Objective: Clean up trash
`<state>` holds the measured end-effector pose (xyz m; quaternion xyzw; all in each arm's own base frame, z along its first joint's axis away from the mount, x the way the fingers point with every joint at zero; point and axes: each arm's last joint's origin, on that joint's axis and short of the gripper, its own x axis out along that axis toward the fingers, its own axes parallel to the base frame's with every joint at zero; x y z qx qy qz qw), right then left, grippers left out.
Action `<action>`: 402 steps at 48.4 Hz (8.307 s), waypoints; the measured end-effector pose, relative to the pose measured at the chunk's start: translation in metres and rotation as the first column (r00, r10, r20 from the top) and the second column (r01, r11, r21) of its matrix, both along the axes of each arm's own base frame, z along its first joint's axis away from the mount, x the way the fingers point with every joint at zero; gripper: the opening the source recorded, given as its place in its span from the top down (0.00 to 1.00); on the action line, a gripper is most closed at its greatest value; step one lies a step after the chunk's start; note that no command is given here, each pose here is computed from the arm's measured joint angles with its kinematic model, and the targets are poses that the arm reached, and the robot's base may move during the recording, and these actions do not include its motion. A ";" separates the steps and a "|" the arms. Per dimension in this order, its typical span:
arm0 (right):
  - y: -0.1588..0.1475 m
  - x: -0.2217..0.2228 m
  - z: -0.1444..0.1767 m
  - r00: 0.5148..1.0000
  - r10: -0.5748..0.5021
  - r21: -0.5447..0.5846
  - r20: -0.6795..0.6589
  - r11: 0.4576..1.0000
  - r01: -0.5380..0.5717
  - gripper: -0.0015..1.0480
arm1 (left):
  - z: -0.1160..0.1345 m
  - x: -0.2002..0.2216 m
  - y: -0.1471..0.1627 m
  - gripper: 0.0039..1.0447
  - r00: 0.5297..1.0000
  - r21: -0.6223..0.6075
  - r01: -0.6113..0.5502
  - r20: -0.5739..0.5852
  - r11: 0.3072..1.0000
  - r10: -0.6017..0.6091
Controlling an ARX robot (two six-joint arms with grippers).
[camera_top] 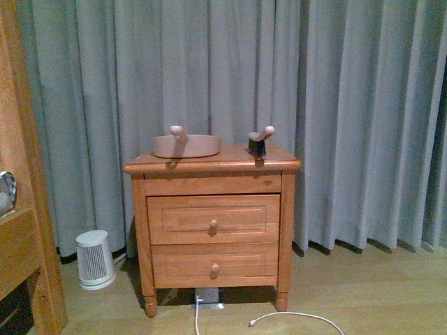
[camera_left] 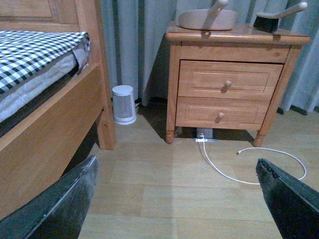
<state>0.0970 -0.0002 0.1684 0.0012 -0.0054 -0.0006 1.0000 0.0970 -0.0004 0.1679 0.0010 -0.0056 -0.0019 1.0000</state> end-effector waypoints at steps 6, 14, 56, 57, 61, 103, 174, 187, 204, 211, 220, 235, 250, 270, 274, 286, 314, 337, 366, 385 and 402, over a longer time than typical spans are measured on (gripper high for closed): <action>0.000 0.000 0.000 1.000 0.000 0.000 0.000 1.000 0.000 0.07 | 0.000 0.000 0.000 0.07 1.000 0.000 0.000 0.000 1.000 0.000; 0.000 0.000 0.000 1.000 0.000 0.000 0.000 1.000 0.000 0.07 | 0.000 0.000 0.000 0.07 1.000 0.000 0.000 0.000 1.000 0.000; 0.000 0.000 0.000 1.000 0.000 0.000 0.000 1.000 0.000 0.07 | 0.000 0.000 0.000 0.07 1.000 0.000 0.000 0.000 1.000 0.000; 0.000 0.000 0.000 1.000 0.000 0.000 0.000 1.000 0.000 0.07 | 0.000 0.000 0.000 0.07 1.000 0.000 0.000 0.000 1.000 0.000; 0.000 0.000 0.000 1.000 0.000 0.000 0.000 1.000 0.000 0.07 | 0.000 0.000 0.000 0.07 1.000 0.000 0.000 0.000 1.000 0.000; 0.000 0.000 0.000 1.000 0.000 0.000 0.000 1.000 0.000 0.07 | 0.000 0.000 0.000 0.07 1.000 0.000 -0.001 0.000 1.000 0.001; 0.000 0.000 0.000 1.000 0.000 0.000 0.000 1.000 0.000 0.07 | 0.008 0.026 -0.006 0.07 0.966 0.005 -0.053 -0.253 0.999 0.053; 0.000 0.000 0.000 1.000 0.000 0.000 0.000 1.000 0.000 0.07 | 0.082 0.113 -0.037 0.07 0.976 0.182 0.050 -0.215 0.982 -0.010; 0.000 0.000 0.000 1.000 0.000 0.000 0.000 1.000 0.000 0.07 | 0.138 0.208 -0.112 0.07 0.955 0.240 0.201 -0.264 0.950 -0.135; 0.000 0.000 0.000 1.000 0.000 0.000 0.000 1.000 0.000 0.07 | 0.132 0.244 -0.128 0.07 0.935 0.232 0.203 -0.335 0.951 -0.118; 0.000 0.000 0.000 1.000 0.000 0.000 0.000 1.000 0.000 0.07 | 0.107 0.278 -0.139 0.07 0.886 0.201 0.199 -0.456 0.959 -0.089; 0.000 0.000 0.000 1.000 0.000 0.000 0.000 1.000 0.000 0.07 | 0.077 0.306 -0.148 0.07 0.809 0.177 0.174 -0.586 0.969 -0.039; 0.000 0.000 0.000 1.000 0.000 0.000 0.000 1.000 0.000 0.07 | 0.061 0.325 -0.161 0.07 0.788 0.199 0.166 -0.615 0.966 -0.009; 0.000 0.000 0.000 1.000 0.000 0.000 0.000 1.000 0.000 0.07 | 0.038 0.341 -0.158 0.07 0.758 0.220 0.151 -0.652 0.964 0.030; 0.000 0.000 0.000 1.000 0.000 0.000 0.000 1.000 0.000 0.07 | 0.036 0.343 -0.157 0.07 0.757 0.220 0.148 -0.652 0.964 0.033; 0.000 0.000 0.000 1.000 0.000 0.000 0.000 1.000 0.000 0.07 | 0.027 0.349 -0.145 0.07 0.747 0.221 0.122 -0.663 0.968 0.057; 0.000 0.000 0.000 1.000 0.000 0.000 0.000 1.000 0.000 0.07 | 0.015 0.349 -0.142 0.07 0.738 0.220 0.117 -0.672 0.968 0.063; 0.000 0.000 0.000 1.000 0.000 0.000 0.000 1.000 0.000 0.07 | 0.015 0.351 -0.139 0.72 0.739 0.221 0.112 -0.670 0.969 0.067; 0.000 0.000 0.000 1.000 0.000 0.000 0.000 1.000 0.000 0.07 | 0.088 0.327 -0.116 0.73 0.891 0.148 0.070 -0.453 0.987 0.005; 0.000 0.000 0.000 1.000 0.000 0.000 0.000 1.000 0.000 0.07 | 0.163 0.235 -0.062 0.73 0.993 0.166 0.069 -0.102 0.984 -0.052; 0.000 0.000 0.000 1.000 0.000 0.000 0.000 1.000 0.000 0.07 | 0.169 0.137 -0.013 0.73 0.998 0.253 0.050 0.021 0.966 -0.058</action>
